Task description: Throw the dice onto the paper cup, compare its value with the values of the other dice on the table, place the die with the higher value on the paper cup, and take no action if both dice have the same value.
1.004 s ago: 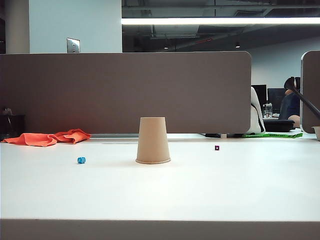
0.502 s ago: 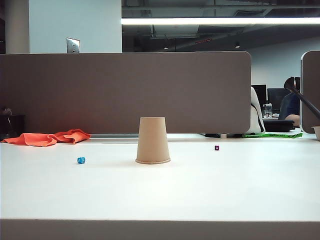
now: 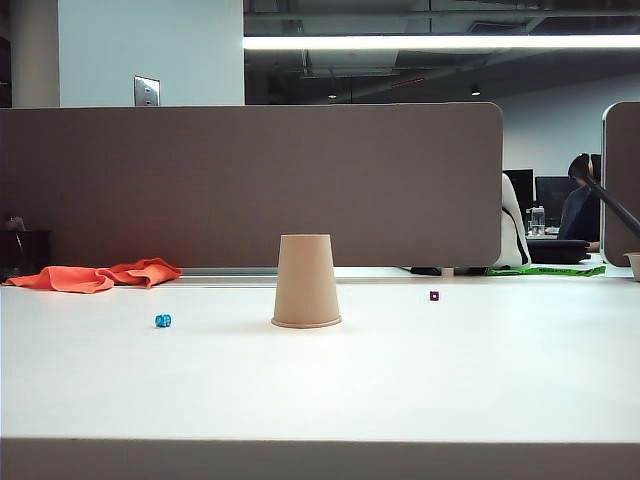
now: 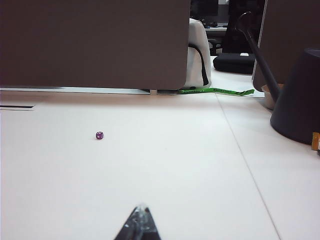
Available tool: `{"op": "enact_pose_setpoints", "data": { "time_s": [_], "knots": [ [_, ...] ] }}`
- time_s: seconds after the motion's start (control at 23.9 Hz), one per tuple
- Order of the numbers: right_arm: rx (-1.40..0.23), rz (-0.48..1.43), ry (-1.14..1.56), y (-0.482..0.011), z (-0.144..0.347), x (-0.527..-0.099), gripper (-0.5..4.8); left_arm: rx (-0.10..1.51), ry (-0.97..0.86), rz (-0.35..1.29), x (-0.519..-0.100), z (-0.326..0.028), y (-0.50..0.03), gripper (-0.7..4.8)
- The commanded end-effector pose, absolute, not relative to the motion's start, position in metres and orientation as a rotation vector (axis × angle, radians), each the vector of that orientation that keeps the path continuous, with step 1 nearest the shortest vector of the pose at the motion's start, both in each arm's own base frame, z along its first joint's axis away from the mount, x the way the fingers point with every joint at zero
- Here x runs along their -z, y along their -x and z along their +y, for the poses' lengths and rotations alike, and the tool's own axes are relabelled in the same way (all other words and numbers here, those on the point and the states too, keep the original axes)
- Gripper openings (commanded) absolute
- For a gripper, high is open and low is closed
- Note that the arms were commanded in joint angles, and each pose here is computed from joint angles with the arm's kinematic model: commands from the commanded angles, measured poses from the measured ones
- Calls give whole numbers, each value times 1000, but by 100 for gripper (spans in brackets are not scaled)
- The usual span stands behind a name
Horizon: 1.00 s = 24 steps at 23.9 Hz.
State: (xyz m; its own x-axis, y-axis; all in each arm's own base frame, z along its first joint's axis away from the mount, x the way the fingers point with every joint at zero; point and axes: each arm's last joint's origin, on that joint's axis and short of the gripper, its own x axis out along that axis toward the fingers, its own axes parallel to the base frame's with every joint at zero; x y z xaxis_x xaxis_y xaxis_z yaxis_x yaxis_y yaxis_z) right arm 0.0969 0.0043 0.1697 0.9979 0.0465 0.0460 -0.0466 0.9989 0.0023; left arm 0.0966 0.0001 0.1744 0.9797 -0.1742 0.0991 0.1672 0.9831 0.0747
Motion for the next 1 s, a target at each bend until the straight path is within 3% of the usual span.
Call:
{"op": "enact_pose_setpoints", "data": {
  "time_s": [0.04, 0.21, 1.0],
  "knots": [
    [-50, -56, -1, -97, 4, -170, -1, 170, -53, -77, -173, 0, -97, -6],
    [-50, -56, -1, -97, 4, -170, -1, 74, 39, -65, -172, 3, -97, -6],
    [-46, -49, -1, -97, 4, -170, -1, 99, 5, -114, -176, -5, -97, -6]
  ]
}}
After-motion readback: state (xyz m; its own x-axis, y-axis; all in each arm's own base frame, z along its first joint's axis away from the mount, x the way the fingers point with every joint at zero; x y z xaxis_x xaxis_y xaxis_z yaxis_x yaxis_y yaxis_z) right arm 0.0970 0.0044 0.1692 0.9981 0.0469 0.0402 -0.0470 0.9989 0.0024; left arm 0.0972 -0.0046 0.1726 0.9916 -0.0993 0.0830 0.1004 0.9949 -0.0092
